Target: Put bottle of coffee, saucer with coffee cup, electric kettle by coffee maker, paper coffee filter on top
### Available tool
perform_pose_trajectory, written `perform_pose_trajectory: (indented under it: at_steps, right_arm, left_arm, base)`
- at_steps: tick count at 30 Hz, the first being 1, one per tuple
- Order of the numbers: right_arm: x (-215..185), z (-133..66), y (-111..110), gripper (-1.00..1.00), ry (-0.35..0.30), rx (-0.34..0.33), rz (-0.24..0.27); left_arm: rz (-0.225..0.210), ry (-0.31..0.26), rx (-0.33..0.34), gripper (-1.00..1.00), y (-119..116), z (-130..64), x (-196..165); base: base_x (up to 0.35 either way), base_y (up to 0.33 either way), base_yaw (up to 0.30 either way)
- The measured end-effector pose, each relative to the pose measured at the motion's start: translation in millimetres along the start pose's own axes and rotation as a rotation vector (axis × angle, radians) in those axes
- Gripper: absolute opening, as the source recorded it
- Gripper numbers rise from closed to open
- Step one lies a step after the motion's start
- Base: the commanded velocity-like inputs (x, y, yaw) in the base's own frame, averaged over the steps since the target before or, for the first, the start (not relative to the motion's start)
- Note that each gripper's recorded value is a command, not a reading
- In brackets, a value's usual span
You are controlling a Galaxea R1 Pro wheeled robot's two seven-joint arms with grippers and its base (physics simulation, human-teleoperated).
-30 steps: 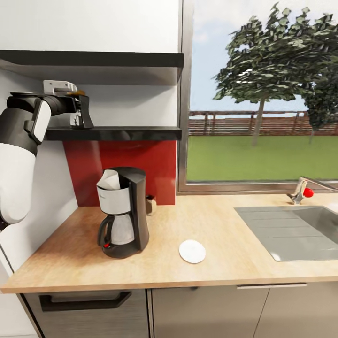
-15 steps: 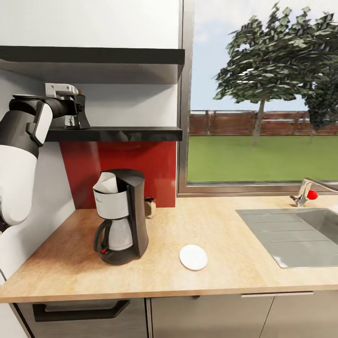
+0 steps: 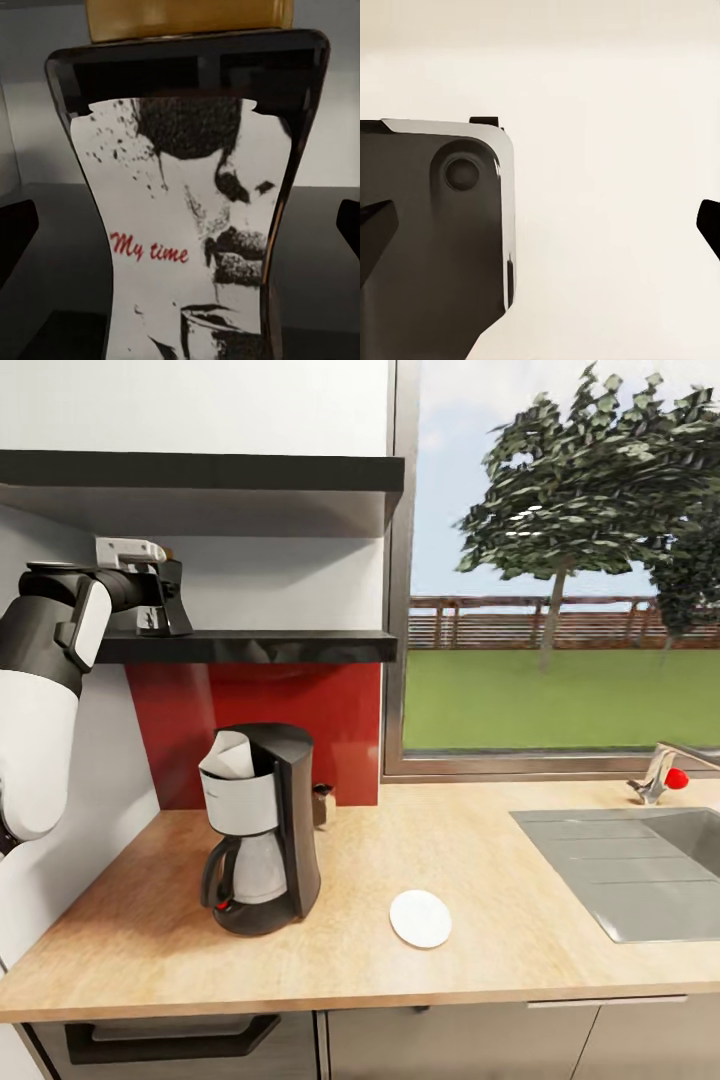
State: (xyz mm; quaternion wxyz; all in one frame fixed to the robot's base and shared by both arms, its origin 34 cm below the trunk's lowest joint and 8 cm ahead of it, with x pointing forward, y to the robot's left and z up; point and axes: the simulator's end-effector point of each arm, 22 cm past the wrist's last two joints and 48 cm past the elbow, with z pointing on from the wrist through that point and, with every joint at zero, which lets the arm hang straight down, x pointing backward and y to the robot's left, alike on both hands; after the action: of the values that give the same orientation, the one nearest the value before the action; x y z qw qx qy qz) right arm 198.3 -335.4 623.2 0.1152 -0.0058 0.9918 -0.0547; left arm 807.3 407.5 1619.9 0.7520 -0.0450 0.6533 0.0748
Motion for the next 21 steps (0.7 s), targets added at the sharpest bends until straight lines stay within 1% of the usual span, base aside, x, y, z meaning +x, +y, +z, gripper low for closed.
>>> perform_pose_trajectory:
  at_steps: [11,21]
  right_arm:
    - [-0.1,0.0,-0.5,1.0,0.0,0.001,-0.001]
    - [0.1,0.0,-1.2,1.0,0.0,0.001,0.0]
  left_arm:
    - [-0.001,-0.005,0.001,1.0,-0.2,-0.6,-1.9]
    - [-0.001,-0.004,0.0,1.0,0.0,-0.6,-1.6]
  base:
    - [0.002,0.001,0.0]
    - [0.068,0.0,0.0]
